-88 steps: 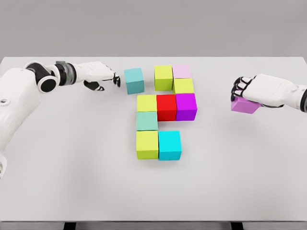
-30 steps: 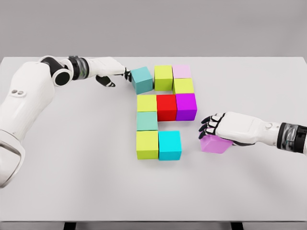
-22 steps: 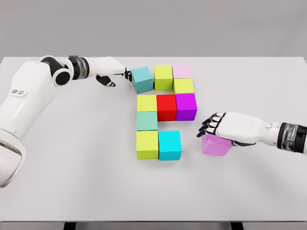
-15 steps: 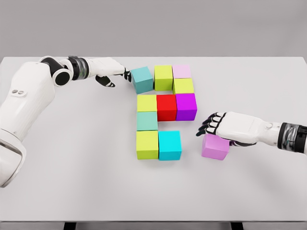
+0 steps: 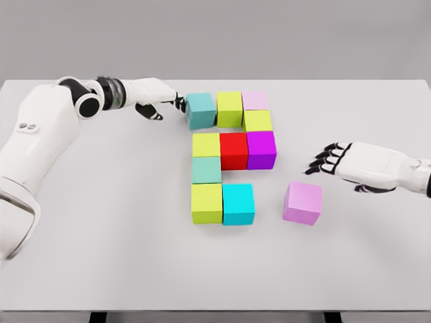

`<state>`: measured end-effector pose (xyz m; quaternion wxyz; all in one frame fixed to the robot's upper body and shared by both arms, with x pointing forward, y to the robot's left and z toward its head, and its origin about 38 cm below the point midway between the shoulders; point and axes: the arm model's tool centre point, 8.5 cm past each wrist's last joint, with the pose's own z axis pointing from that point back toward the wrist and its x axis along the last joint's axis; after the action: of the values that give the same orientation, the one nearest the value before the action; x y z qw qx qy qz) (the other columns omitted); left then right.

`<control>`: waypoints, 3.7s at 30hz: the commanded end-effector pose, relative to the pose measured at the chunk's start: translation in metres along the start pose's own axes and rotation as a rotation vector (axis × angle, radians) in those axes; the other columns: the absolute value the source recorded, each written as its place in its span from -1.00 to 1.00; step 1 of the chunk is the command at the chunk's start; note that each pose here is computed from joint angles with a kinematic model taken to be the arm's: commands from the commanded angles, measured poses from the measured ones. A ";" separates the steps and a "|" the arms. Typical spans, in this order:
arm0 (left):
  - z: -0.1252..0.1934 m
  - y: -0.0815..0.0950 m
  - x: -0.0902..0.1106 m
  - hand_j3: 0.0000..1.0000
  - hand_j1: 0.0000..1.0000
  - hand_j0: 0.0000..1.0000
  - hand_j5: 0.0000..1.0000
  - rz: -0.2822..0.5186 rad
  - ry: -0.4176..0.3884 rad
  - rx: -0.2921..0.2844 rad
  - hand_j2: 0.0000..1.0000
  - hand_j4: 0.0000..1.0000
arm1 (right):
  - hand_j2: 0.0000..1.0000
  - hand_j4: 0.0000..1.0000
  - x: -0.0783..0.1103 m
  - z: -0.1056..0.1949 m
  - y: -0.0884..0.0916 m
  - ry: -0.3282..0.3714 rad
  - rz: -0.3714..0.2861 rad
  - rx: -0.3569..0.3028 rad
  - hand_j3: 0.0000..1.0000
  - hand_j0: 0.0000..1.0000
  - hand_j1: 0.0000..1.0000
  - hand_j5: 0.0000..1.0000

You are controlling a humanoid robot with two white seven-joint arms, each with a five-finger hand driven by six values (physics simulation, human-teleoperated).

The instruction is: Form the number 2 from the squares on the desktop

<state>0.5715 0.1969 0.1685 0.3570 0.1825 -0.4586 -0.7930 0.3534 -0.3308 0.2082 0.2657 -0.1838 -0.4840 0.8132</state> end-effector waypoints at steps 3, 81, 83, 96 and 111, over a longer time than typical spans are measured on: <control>0.000 -0.001 -0.001 0.39 0.39 0.39 0.39 0.015 0.003 0.005 0.39 0.39 | 0.74 0.74 -0.014 0.028 -0.014 0.027 -0.014 -0.014 0.74 0.74 0.74 0.74; -0.008 -0.003 0.005 0.52 0.52 0.52 0.52 0.033 -0.009 0.000 0.52 0.52 | 0.03 0.03 -0.001 -0.030 0.015 -0.154 0.027 0.262 0.03 0.03 0.03 0.03; -0.007 -0.004 0.005 0.56 0.56 0.56 0.56 0.034 -0.008 0.000 0.56 0.56 | 0.03 0.03 -0.001 -0.031 0.014 -0.153 0.026 0.258 0.03 0.03 0.03 0.03; 0.031 -0.009 -0.039 0.70 0.70 0.70 0.70 0.081 0.080 0.034 0.70 0.70 | 0.03 0.03 0.003 -0.035 0.008 -0.166 0.032 0.232 0.03 0.03 0.03 0.03; 0.081 -0.018 -0.058 1.00 1.00 1.00 1.00 0.130 0.070 0.178 1.00 1.00 | 0.03 0.03 0.010 -0.047 0.005 -0.192 0.027 0.205 0.03 0.03 0.03 0.03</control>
<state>0.5537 0.2884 0.1726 0.4186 0.1997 -0.5082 -0.7257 0.3704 -0.2955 0.1813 0.2232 -0.0846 -0.4160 0.8775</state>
